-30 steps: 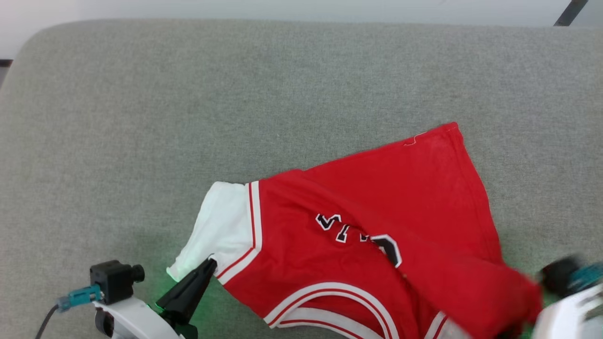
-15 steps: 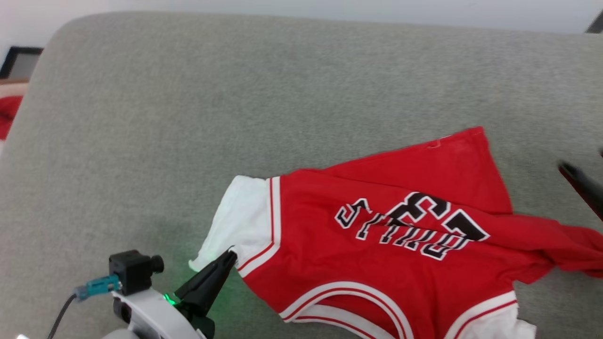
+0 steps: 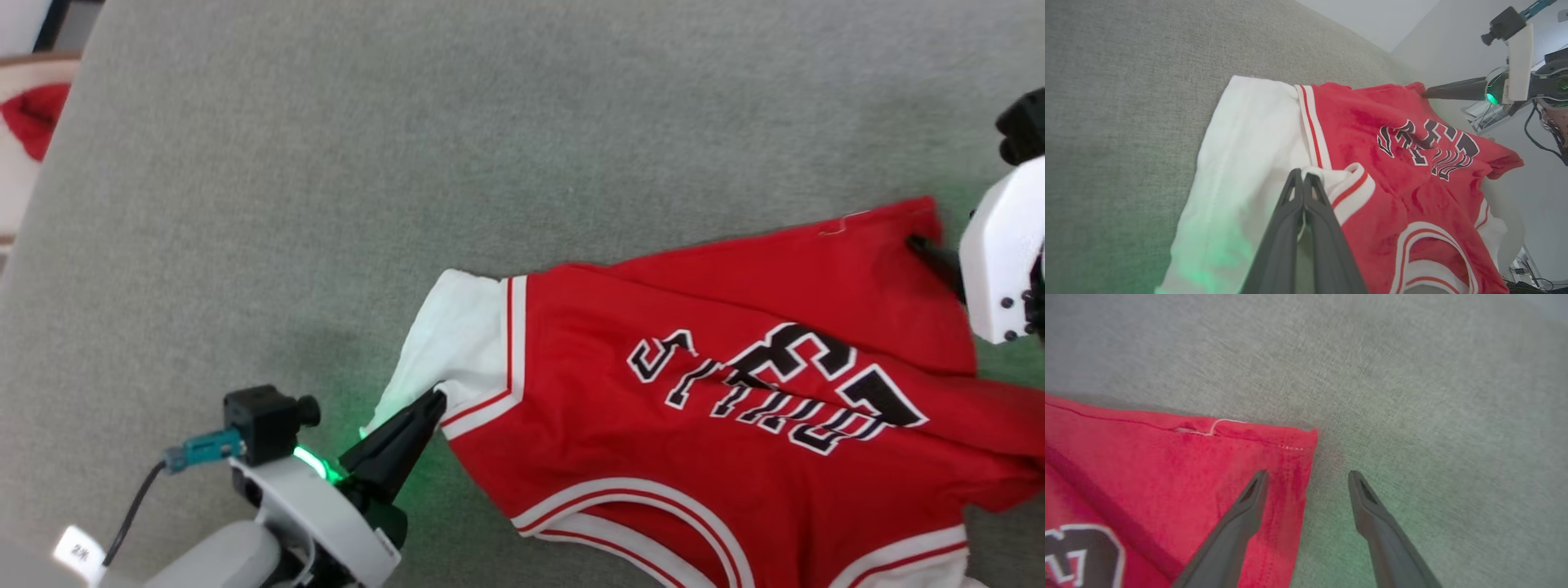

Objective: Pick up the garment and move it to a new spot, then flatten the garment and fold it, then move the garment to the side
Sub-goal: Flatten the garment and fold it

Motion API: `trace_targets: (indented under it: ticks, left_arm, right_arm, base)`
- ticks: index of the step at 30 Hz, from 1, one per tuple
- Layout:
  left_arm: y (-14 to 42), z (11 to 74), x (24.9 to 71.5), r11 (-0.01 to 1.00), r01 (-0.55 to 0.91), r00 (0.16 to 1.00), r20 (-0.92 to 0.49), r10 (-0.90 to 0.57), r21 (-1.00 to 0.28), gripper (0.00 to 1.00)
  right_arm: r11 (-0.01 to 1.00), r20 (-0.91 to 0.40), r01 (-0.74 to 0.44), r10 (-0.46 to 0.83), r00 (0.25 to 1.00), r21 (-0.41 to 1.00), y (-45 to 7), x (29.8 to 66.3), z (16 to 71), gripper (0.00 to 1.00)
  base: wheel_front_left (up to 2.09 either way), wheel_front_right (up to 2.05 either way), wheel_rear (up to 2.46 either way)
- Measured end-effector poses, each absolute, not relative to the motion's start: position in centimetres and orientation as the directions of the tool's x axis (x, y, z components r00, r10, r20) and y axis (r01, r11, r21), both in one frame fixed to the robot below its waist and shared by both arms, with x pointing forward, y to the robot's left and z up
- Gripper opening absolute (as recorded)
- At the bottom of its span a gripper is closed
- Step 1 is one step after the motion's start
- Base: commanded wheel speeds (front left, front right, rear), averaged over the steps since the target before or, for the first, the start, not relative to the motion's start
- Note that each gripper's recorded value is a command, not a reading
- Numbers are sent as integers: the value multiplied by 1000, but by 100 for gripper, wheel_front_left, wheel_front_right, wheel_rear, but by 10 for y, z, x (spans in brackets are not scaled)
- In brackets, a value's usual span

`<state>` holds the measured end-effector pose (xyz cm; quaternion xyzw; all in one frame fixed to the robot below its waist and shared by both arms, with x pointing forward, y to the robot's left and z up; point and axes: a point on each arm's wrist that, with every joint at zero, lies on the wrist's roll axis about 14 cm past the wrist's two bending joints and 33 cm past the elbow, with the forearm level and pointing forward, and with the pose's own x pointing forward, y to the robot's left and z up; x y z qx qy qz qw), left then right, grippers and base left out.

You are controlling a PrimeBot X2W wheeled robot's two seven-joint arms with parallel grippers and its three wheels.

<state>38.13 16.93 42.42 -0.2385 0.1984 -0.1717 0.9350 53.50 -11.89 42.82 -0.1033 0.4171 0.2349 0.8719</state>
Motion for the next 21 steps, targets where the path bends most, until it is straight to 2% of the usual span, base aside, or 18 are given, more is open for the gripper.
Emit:
trace_targets:
  ticks: [3,8,9,10,12,15,18,21]
  left_arm:
    - [169,420,385,828,220,860,-297,-414,-517,0]
    - [174,415,385,834,190,864,-315,-393,-519,0]
    - [175,414,385,834,184,866,-316,-388,-519,0]
    - [178,414,384,838,175,869,-319,-378,-517,0]
    - [182,417,386,842,165,879,-310,-362,-514,0]
    - [192,424,390,853,148,900,-289,-326,-500,0]
    - [203,437,397,867,151,920,-254,-299,-474,0]
    - [207,469,419,866,193,943,-157,-293,-461,0]
  right_arm:
    - [858,-828,-514,302,473,19,-114,535,402,100]
    - [831,-863,-555,298,408,24,-104,540,389,100]
    - [827,-866,-562,299,400,26,-103,540,388,42]
    - [823,-868,-567,301,394,28,-102,541,388,0]
    - [823,-852,-567,322,413,36,-97,542,390,0]
    - [836,-793,-545,373,482,62,-89,551,401,0]
    - [864,-703,-493,411,580,98,-90,566,422,0]
    - [894,-597,-436,406,692,102,-100,587,456,0]
  base:
    - [0,0,0]
    - [0,0,0]
    - [0,0,0]
    - [0,0,0]
    - [0,0,0]
    - [0,0,0]
    - [0,0,0]
    - [0,0,0]
